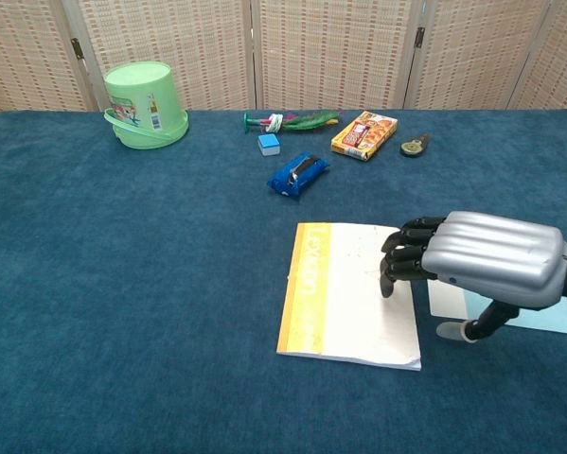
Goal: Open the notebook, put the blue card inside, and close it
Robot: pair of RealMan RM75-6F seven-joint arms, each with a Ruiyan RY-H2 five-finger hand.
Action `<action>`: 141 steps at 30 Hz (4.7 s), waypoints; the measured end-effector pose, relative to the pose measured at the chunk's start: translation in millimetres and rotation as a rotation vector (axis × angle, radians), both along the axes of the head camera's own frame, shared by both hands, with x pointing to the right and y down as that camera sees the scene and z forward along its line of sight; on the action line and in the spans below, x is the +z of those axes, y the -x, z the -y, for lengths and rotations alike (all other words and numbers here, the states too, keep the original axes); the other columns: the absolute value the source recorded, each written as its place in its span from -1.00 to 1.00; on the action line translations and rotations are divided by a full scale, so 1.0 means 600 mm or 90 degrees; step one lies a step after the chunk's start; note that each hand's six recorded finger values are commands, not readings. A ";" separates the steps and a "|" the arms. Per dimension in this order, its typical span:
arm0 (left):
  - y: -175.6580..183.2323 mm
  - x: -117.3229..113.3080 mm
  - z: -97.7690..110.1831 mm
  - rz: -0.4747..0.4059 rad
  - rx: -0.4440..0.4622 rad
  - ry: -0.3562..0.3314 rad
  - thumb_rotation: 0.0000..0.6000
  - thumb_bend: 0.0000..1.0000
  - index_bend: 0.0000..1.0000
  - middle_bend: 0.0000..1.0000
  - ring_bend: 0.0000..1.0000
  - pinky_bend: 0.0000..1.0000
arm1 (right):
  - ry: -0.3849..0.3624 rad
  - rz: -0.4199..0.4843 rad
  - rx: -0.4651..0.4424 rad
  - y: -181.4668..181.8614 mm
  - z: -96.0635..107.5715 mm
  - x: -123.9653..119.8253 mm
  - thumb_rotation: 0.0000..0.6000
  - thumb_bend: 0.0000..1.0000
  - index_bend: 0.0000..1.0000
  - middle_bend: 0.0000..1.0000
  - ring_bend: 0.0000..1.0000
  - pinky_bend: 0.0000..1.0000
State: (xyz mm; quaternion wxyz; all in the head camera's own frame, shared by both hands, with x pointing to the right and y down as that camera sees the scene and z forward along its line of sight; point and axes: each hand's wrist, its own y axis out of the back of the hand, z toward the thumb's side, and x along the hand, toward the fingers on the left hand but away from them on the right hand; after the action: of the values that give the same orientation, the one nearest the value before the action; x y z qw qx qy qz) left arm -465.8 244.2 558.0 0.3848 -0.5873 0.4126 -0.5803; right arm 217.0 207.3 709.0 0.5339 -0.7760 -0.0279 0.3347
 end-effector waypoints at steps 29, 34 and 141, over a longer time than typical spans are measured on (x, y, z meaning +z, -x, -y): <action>0.010 0.000 -0.003 -0.004 -0.009 0.003 1.00 -0.66 -0.70 -0.79 -0.64 -0.56 | -0.006 0.003 -0.050 0.045 0.001 0.028 1.00 -0.48 -0.25 -0.41 -0.66 -0.63; 0.011 -0.002 -0.003 -0.004 -0.010 0.001 1.00 -0.66 -0.70 -0.79 -0.64 -0.56 | -0.006 0.005 -0.057 0.051 0.001 0.030 1.00 -0.37 -0.20 -0.40 -0.66 -0.63; 0.017 -0.018 -0.015 -0.024 -0.020 0.012 1.00 -0.67 -0.72 -0.83 -0.64 -0.56 | -0.184 0.197 -0.416 0.294 0.098 -0.071 1.00 -0.15 0.63 0.13 -0.27 -0.59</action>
State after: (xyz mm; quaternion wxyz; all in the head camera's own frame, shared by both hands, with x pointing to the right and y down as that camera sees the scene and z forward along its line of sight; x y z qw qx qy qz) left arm -476.2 253.5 546.9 0.3624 -0.5954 0.4236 -0.5786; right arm 40.3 148.4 666.3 0.7056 -0.7022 0.0937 0.0185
